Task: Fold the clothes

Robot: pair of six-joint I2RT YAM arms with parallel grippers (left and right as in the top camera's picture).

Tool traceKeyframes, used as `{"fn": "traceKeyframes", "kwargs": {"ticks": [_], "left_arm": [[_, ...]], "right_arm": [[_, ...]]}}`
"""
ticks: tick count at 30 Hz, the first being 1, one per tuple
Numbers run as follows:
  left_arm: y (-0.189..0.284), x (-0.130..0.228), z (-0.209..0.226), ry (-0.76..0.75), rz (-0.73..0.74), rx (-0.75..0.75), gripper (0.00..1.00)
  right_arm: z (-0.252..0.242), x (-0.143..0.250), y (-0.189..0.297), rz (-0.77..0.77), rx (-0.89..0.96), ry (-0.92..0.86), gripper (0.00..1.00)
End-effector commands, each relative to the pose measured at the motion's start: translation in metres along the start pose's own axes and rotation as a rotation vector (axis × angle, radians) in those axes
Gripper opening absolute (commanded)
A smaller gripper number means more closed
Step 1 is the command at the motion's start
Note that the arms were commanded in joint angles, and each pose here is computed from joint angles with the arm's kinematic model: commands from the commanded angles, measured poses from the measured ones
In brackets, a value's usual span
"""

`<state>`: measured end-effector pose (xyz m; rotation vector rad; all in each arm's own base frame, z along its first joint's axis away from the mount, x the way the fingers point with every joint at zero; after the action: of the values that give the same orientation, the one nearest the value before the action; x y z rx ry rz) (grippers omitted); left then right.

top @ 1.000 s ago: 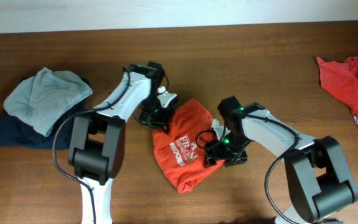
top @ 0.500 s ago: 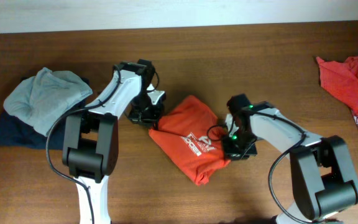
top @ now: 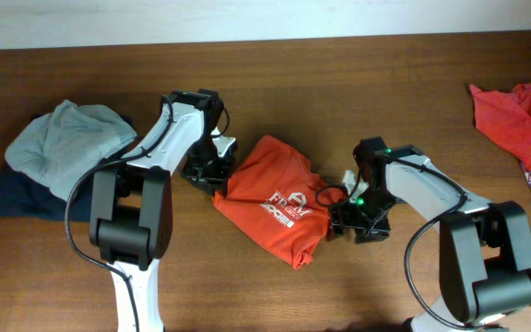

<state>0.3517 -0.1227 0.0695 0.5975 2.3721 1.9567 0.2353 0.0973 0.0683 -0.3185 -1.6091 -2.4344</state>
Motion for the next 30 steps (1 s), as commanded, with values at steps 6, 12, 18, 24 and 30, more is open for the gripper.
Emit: {"fn": "traceKeyframes", "kwargs": {"ticks": [6, 12, 18, 24, 30], "left_arm": [[0.010, -0.020, -0.001, -0.090, -0.115, -0.029, 0.34], [0.009, -0.017, -0.007, -0.096, -0.098, -0.015, 0.34], [0.007, -0.013, -0.011, -0.106, -0.077, -0.008, 0.35], [0.006, -0.020, -0.013, -0.119, -0.110, -0.011, 0.06], [0.001, -0.017, -0.012, -0.116, -0.097, -0.011, 0.01]], "right_arm": [[0.050, 0.000, -0.005, 0.028, -0.263, -0.048, 0.72], [0.066, 0.007, -0.046, 0.002, -0.127, -0.108, 0.64], [0.065, 0.016, -0.052, 0.024, -0.068, -0.106, 0.08], [0.054, 0.026, -0.052, 0.056, 0.007, -0.043, 0.08], [0.028, 0.034, -0.048, 0.067, 0.203, -0.056, 0.29]]}}
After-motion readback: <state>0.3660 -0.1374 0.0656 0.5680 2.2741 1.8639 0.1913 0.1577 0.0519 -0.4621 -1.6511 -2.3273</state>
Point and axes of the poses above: each gripper's point midway between its finger pads, its own y axis back along the fingers, its own z axis along the line the jaws close on, x = y × z, the point moved 5 cm from there along y, back along the fingers
